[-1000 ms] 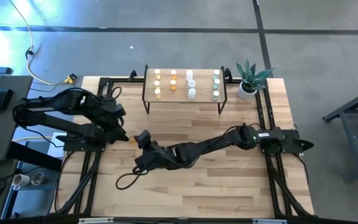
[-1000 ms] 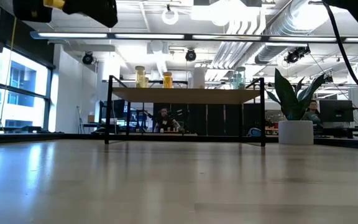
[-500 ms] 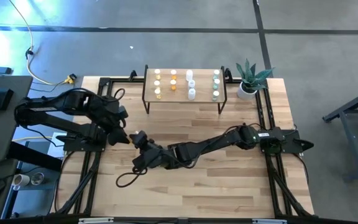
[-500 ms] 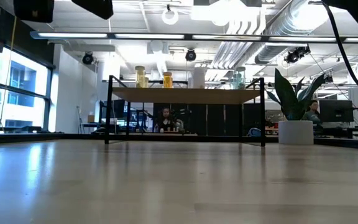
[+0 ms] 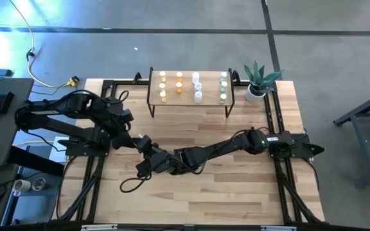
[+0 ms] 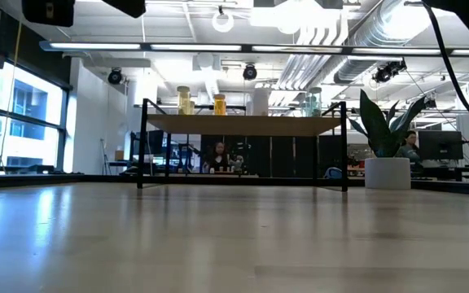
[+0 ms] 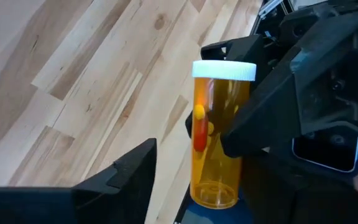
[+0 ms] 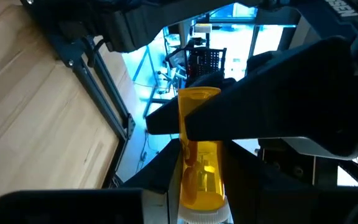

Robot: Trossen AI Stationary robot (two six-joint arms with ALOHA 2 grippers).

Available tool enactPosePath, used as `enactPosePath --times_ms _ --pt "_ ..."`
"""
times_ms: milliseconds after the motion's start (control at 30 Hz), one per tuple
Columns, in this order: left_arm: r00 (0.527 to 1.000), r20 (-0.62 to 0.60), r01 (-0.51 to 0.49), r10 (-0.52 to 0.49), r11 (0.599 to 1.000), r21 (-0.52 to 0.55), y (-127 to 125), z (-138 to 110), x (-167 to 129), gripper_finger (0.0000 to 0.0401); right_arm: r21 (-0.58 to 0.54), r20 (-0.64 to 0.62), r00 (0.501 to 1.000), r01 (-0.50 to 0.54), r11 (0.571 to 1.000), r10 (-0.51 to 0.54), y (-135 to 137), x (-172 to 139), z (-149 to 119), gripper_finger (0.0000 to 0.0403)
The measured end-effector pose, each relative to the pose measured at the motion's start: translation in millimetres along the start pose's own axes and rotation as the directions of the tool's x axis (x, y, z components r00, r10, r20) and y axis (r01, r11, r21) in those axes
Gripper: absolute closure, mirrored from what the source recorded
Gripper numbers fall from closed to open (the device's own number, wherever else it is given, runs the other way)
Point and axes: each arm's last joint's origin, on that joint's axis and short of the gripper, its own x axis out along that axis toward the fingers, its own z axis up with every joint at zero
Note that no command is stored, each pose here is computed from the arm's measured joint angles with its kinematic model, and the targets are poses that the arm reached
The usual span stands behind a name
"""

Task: Pick and place medicine bottles onto shelf by color
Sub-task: Put the orange pill bottle on the shelf and align it to the other orange pill bottle

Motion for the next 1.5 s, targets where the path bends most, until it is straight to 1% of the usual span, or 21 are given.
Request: enactPosePath --times_ms 333,600,700,833,967,1033,1200,1367,1433,1500 --pt "1.0 0.003 0.008 -0.008 1.0 0.012 -1 0 0 0.0268 -0.001 -0.01 1.0 0.0 1.0 0.0 0 0 -1 0.032" --pt "1.0 0.0 0.018 -0.018 1.0 0.005 -1 1 0 0.0305 0.009 -0.01 1.0 0.001 1.0 -0.001 0 -1 0 0.032" --pt "1.0 0.011 0.026 -0.026 1.0 -0.014 -2 2 0 0.0307 0.063 -0.037 0.999 0.008 0.998 -0.005 0 -1 0 0.0312" --pt "0.999 0.023 0.023 -0.022 0.999 -0.046 -2 2 0 0.0305 0.116 -0.064 0.998 0.018 0.993 -0.011 0 -1 -1 0.0282" --pt "1.0 0.025 0.016 -0.014 0.998 -0.053 -2 2 0 0.0306 0.182 -0.07 0.997 0.026 0.983 -0.014 0 -1 -1 0.0253" --pt "0.999 0.041 0.003 -0.001 0.999 -0.054 -1 3 0 0.0306 0.185 -0.09 0.996 0.034 0.982 -0.017 0 -2 -1 0.0243" --pt "0.994 0.097 -0.038 0.044 0.998 -0.056 1 5 -1 0.0307 0.191 -0.173 0.984 0.064 0.979 -0.031 0 -3 -3 0.0237" --pt "0.985 0.147 -0.086 0.092 0.995 -0.05 6 10 -3 0.0307 0.226 -0.278 0.959 0.122 0.966 -0.056 -2 -6 -4 0.0236" --pt "0.98 0.169 -0.102 0.108 0.994 -0.047 9 13 -5 0.0307 0.244 -0.323 0.944 0.153 0.957 -0.069 -3 -7 -5 0.0236" --pt "0.971 0.199 -0.129 0.135 0.991 -0.042 12 16 -7 0.0307 0.287 -0.362 0.929 0.188 0.939 -0.076 -4 -7 -6 0.0236"
